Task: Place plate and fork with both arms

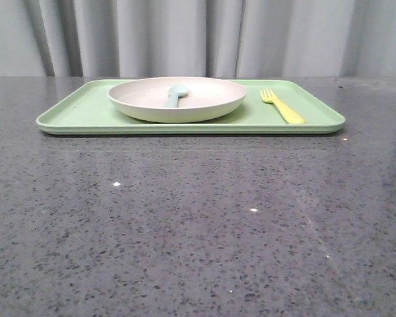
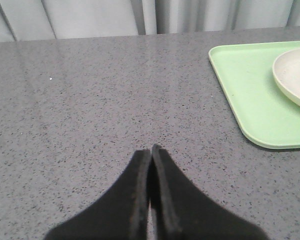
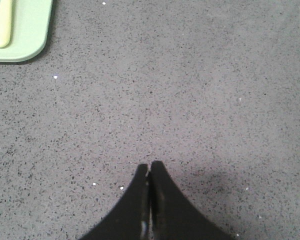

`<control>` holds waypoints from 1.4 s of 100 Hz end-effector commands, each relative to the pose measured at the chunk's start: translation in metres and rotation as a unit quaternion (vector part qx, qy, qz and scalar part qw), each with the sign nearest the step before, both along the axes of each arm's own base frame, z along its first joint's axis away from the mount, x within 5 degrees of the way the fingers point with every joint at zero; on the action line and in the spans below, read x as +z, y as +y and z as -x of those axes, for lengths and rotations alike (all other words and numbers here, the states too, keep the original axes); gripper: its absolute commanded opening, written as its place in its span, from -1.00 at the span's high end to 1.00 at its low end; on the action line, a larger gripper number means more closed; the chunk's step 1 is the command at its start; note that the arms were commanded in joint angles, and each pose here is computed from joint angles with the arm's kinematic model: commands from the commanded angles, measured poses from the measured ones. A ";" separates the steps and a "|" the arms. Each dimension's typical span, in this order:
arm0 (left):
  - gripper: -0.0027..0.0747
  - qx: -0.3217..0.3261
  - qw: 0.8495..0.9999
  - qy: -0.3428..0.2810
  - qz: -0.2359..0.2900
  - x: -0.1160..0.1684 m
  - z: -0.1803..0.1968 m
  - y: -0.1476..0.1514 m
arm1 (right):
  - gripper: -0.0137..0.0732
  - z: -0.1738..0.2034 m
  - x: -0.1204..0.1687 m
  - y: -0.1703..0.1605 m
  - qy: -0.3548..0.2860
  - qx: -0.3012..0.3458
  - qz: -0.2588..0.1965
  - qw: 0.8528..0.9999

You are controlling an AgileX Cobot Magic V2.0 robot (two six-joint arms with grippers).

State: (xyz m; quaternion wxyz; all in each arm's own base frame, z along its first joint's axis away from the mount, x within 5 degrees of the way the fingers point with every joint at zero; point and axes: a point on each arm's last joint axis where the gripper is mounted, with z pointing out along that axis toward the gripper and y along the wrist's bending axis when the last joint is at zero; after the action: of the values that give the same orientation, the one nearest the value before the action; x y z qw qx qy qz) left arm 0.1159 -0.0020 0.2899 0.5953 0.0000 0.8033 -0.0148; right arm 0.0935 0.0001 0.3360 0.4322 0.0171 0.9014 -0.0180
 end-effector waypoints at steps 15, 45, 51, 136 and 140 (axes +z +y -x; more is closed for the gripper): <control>0.98 -0.030 0.992 -0.122 -0.017 -0.025 0.014 -0.006 | 0.96 -0.003 0.011 -0.001 -0.039 0.004 0.007 0.999; 0.98 -0.035 0.982 -0.187 -0.018 -0.056 0.043 -0.004 | 0.96 -0.003 0.011 -0.001 -0.039 0.004 0.007 0.999; 0.98 -0.035 0.979 -0.199 -0.021 -0.060 0.047 -0.004 | 0.96 -0.003 0.011 -0.001 -0.039 0.004 0.007 0.999; 0.98 -0.039 0.967 -0.252 -0.018 -0.070 0.064 -0.004 | 0.96 -0.003 0.011 -0.001 -0.040 0.004 0.007 0.999; 0.98 -0.039 0.967 -0.252 -0.016 -0.070 0.064 -0.004 | 0.96 -0.003 0.011 -0.001 -0.040 0.004 0.007 0.999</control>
State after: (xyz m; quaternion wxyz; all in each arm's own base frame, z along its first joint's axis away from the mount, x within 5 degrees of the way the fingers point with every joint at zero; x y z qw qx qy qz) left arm 0.0552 -0.0051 0.2167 0.7487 0.0499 0.6609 -0.0110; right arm 0.0936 0.0002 0.3353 0.4311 0.0171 0.9020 -0.0176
